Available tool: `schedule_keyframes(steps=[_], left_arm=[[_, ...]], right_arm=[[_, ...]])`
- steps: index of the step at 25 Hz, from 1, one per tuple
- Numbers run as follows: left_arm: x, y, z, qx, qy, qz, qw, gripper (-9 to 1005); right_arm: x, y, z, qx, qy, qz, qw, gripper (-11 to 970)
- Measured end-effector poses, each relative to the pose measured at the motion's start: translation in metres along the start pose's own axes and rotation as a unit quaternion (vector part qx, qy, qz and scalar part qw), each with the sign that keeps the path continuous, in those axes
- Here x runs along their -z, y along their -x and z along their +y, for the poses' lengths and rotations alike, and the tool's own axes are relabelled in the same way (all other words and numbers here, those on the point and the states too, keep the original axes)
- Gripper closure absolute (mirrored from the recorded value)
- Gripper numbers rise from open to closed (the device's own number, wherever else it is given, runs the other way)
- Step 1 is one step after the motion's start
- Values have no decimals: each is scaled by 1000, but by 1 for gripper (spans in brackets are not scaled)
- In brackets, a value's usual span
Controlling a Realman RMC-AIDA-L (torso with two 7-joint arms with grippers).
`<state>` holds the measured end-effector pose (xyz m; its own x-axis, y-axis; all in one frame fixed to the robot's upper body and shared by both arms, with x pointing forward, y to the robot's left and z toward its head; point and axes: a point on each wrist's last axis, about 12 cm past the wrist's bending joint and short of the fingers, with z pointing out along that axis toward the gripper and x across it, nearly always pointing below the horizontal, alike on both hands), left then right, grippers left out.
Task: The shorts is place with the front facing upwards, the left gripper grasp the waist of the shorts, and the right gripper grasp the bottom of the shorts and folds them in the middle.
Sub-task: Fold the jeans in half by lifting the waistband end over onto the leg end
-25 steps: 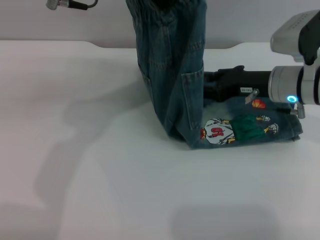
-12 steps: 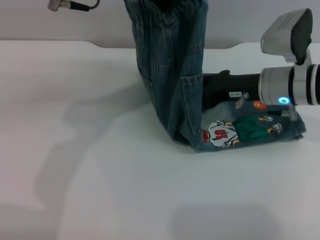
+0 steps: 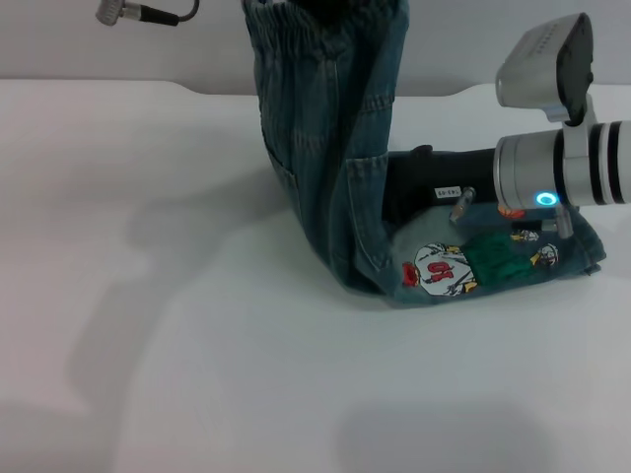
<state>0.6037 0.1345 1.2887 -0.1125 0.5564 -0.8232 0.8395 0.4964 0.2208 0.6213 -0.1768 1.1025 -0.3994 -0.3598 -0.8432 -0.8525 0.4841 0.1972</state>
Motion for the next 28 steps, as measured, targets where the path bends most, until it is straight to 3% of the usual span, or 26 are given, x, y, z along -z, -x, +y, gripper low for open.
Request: schedule_keyframes(steps=[28], left_arm=[[0,-7,1,0,6,4,1000,886]], right_arm=[[-13,25,12,20,46,9,999,460]])
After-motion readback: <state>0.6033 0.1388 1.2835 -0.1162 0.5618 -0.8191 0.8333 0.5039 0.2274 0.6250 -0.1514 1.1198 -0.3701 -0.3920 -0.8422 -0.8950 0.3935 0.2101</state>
